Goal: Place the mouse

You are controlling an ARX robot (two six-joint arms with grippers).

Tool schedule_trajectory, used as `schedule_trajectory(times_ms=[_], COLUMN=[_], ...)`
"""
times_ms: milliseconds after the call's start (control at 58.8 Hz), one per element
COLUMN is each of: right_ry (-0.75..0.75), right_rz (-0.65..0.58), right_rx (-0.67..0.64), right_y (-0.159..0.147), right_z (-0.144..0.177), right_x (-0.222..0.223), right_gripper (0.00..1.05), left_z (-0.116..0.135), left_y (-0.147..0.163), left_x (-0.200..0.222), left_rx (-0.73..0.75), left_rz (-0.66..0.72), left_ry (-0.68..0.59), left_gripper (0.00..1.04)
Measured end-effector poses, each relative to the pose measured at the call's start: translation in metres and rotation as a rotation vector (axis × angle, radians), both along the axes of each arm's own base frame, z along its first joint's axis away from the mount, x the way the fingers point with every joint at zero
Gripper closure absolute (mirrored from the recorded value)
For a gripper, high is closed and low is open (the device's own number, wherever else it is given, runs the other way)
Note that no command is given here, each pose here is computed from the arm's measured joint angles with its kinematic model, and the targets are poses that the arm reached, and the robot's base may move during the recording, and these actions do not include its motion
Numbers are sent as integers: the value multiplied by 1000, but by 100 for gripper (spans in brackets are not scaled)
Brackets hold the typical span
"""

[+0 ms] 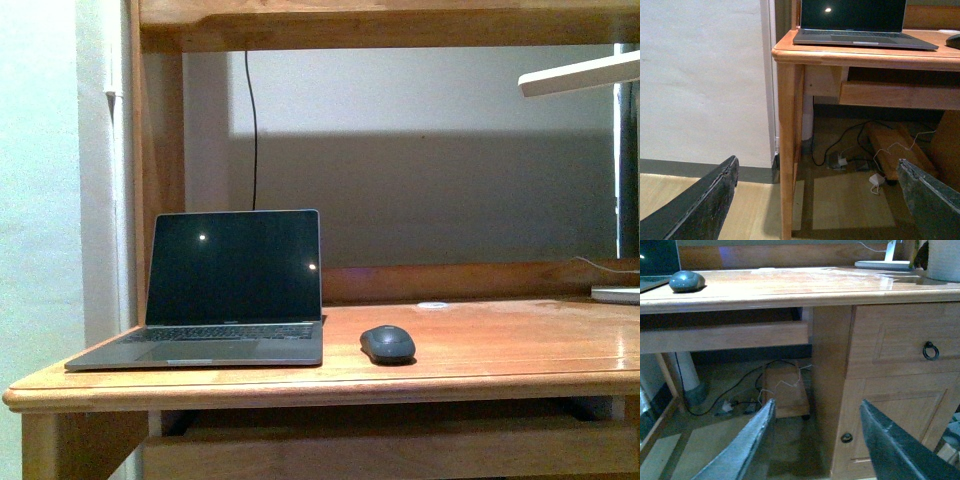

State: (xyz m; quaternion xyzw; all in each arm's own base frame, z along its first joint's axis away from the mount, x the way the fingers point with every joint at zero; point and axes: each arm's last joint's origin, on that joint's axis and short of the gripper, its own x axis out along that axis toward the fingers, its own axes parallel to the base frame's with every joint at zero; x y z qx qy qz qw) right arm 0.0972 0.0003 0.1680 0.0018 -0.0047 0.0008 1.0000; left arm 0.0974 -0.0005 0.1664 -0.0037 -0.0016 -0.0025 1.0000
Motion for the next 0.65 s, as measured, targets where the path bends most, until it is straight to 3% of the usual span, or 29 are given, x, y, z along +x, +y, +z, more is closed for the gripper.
schedule_trajectory(times_ms=[204,646], right_ry=[0,0], right_rz=[0,0], right_rx=[0,0], right_y=[0,0], right_z=[0,0], right_x=[0,0], right_gripper=[6,7], left_z=[0,0], left_y=[0,0], left_x=[0,0], left_rx=[0,0], left_rz=[0,0], left_ry=[0,0], left_gripper=[8,8])
